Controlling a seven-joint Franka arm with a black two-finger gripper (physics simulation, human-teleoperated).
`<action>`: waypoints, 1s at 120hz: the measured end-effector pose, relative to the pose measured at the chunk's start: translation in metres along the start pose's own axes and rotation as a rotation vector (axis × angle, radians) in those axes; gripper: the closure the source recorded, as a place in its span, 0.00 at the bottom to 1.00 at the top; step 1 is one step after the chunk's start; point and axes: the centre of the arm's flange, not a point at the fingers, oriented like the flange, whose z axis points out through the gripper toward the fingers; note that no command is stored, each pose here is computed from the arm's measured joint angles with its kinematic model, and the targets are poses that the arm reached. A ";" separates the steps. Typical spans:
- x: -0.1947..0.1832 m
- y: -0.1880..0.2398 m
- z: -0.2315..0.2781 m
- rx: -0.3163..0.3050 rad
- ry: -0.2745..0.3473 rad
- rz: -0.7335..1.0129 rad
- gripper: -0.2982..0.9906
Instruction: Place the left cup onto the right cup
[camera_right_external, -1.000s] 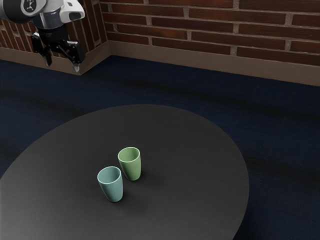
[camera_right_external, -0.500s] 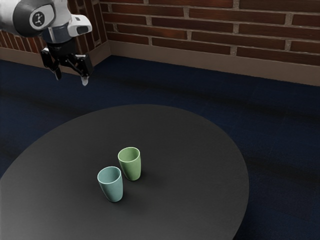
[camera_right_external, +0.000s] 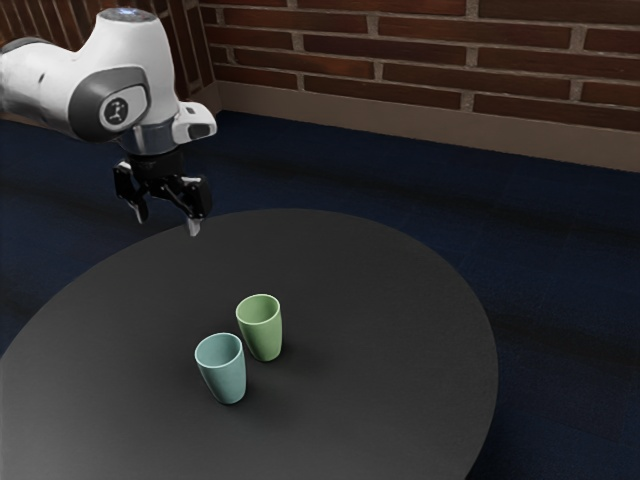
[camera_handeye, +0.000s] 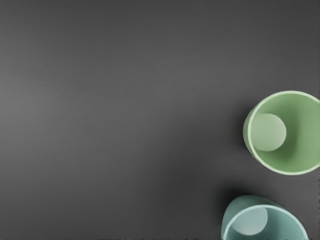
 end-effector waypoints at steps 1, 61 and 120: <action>0.000 0.002 0.001 0.000 0.000 0.002 0.23; -0.024 0.074 0.057 -0.042 -0.040 0.015 0.23; -0.016 0.107 0.087 -0.051 -0.042 -0.029 0.23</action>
